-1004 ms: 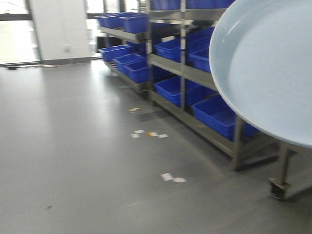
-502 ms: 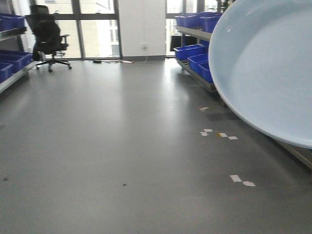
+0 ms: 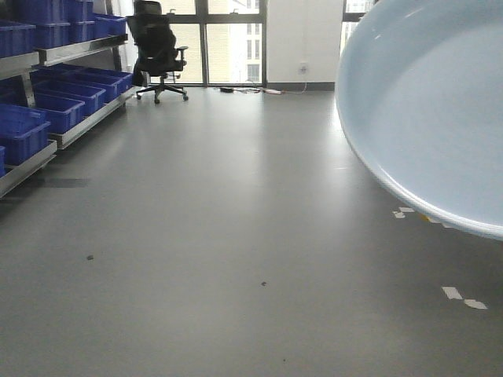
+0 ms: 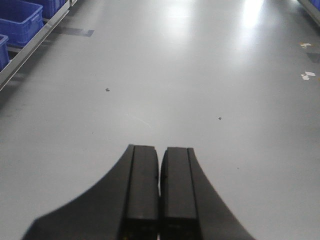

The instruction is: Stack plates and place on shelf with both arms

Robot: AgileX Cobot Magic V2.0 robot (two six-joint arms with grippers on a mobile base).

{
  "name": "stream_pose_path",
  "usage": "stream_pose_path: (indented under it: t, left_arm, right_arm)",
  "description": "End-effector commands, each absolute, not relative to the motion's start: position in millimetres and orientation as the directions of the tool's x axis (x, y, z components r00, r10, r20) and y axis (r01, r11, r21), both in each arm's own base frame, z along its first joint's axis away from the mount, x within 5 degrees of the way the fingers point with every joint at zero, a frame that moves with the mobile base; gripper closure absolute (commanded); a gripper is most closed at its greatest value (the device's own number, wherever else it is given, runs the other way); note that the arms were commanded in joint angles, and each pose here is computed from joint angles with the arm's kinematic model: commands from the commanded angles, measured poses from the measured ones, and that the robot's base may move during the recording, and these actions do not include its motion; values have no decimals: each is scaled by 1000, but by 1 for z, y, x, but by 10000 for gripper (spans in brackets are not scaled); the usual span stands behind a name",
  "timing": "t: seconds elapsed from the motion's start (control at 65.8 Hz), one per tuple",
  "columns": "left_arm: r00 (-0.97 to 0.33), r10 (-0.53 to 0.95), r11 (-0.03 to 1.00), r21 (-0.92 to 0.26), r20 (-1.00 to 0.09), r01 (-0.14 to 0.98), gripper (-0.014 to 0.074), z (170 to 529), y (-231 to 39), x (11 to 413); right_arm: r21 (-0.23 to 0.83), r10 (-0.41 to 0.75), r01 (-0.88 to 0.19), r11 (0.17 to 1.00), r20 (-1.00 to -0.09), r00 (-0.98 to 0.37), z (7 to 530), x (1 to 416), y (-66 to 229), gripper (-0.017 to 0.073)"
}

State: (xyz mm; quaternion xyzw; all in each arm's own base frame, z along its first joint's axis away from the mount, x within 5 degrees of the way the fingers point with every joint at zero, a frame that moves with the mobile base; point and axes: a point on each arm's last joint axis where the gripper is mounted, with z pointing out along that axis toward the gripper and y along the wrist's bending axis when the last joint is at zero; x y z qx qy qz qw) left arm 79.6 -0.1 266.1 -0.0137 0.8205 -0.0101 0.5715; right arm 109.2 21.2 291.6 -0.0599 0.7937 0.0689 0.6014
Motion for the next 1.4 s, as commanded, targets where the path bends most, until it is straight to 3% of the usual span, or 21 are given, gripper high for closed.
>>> stream_pose_path:
  t: [0.0, 1.384]
  left_arm:
    - [-254, -39, 999, -39, -966, -4, 510, 282, 0, 83]
    - [-268, -39, 999, -39, -963, -5, 510, 281, 0, 84]
  right_arm:
    - [33, 6, -183, 983, -989, -146, 311, 112, 21, 508]
    - [33, 3, -182, 983, -987, -163, 309, 113, 22, 508]
